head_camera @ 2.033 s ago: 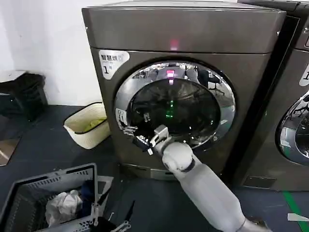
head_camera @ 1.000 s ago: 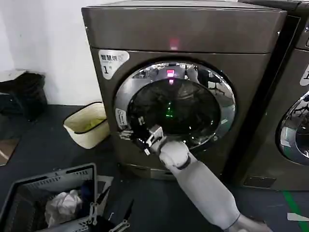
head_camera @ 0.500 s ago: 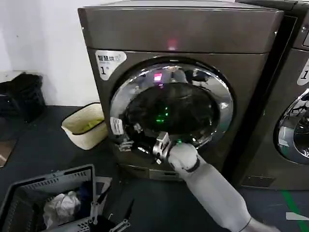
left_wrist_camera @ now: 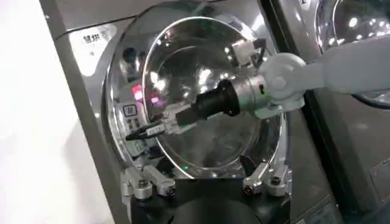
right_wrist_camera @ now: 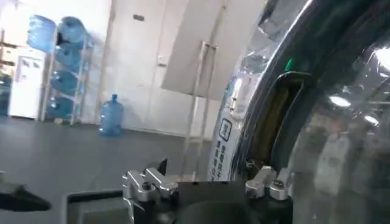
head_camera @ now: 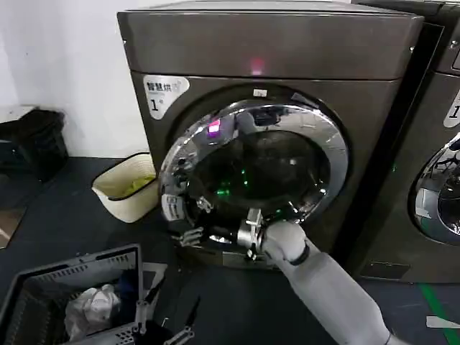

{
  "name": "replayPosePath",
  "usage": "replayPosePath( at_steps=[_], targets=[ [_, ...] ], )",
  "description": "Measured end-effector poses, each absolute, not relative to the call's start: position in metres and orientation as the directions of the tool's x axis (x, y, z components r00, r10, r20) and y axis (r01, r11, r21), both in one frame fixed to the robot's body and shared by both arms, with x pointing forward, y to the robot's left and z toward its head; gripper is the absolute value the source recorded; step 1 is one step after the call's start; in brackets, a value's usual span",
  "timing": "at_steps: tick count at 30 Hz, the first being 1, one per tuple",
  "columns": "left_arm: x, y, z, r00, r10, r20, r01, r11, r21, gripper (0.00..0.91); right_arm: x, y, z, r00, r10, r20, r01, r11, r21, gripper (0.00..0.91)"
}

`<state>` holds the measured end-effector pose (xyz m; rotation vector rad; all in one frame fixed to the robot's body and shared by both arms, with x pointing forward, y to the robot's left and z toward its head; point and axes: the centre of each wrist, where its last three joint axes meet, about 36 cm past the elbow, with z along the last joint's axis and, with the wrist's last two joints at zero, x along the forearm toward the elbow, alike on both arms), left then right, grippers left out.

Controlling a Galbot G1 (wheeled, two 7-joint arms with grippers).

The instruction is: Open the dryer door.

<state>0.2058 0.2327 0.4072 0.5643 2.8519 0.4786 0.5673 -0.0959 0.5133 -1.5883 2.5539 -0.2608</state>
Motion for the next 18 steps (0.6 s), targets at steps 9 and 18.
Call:
replayPosePath(
  at_steps=[9, 18],
  targets=[
    [0.206, 0.232, 0.406, -0.908, 0.400, -0.123, 0.339, 0.875, 0.347, 0.907, 0.558, -0.112, 0.506, -0.320, -0.947, -0.032, -0.921, 0.318, -0.225, 0.907],
    [0.208, 0.234, 0.404, -0.908, 0.401, -0.123, 0.340, 0.876, 0.343, 0.907, 0.543, -0.126, 0.504, -0.240, -0.970, -0.036, -0.950, 0.242, -0.196, 0.907]
  ],
)
